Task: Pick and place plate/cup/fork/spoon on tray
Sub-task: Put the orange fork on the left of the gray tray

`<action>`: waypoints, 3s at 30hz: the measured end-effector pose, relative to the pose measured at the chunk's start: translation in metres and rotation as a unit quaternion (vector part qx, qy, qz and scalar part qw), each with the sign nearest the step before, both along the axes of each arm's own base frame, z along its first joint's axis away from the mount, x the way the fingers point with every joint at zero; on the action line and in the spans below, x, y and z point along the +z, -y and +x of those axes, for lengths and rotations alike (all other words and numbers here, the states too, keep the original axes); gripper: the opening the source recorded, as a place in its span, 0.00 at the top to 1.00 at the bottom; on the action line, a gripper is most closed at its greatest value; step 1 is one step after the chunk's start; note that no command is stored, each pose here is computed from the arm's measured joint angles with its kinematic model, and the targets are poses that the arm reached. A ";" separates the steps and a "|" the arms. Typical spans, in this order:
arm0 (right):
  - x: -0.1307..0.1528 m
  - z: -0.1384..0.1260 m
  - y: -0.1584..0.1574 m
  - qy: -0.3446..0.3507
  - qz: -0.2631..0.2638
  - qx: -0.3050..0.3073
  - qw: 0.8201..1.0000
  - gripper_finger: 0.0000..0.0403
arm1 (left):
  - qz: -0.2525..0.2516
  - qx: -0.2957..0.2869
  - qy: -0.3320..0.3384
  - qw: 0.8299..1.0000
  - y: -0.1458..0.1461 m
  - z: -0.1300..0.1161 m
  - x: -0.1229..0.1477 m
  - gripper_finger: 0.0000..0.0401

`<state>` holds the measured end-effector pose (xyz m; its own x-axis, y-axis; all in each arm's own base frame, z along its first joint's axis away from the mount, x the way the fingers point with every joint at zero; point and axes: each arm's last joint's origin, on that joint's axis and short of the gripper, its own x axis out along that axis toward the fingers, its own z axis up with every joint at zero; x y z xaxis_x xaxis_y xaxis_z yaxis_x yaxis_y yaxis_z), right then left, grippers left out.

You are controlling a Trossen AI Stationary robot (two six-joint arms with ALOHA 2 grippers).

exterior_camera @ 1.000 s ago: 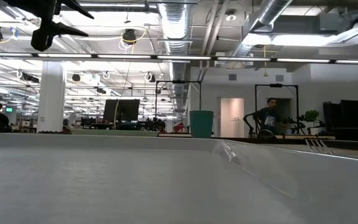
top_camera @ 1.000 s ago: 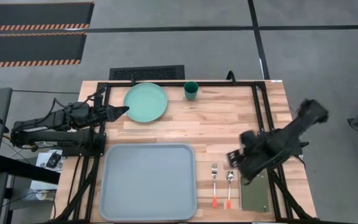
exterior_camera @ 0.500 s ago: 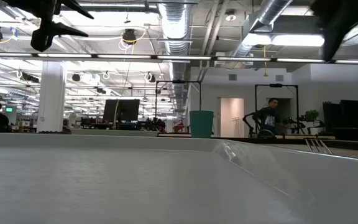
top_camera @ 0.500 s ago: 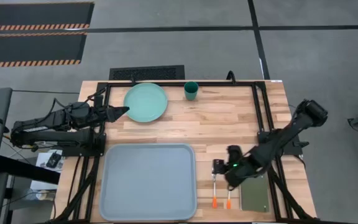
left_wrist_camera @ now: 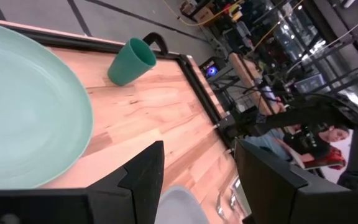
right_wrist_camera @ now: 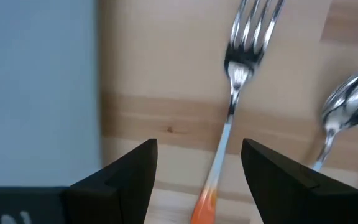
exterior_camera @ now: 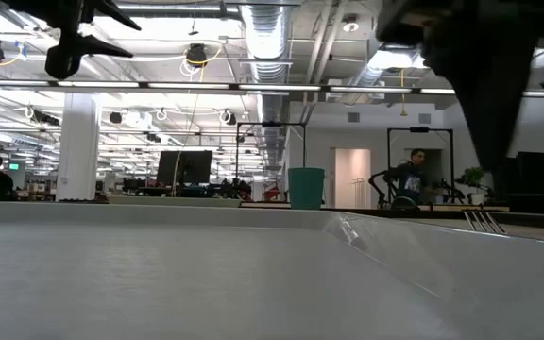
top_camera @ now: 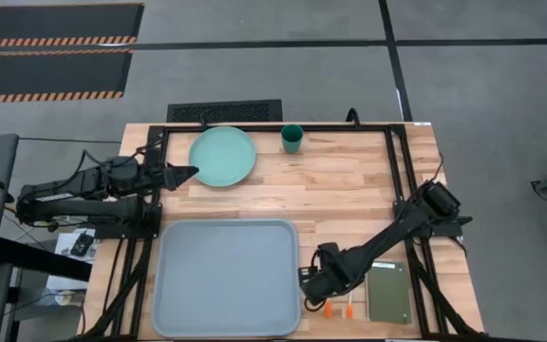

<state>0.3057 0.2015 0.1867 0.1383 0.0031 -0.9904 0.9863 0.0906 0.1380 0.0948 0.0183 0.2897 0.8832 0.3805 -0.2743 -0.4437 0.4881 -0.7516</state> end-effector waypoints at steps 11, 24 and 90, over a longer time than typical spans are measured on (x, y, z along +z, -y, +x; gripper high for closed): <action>-0.010 -0.006 0.009 -0.021 0.014 -0.002 1.000 0.35 | -0.001 -0.001 -0.012 1.000 0.000 -0.001 -0.002 0.54; -0.043 -0.011 0.012 -0.019 0.024 -0.021 0.999 0.37 | -0.006 -0.004 -0.016 1.000 0.000 -0.001 -0.003 0.54; 0.059 0.202 0.037 0.313 0.012 -0.033 0.949 0.99 | -0.082 -0.216 0.019 0.973 0.014 -0.001 0.001 0.54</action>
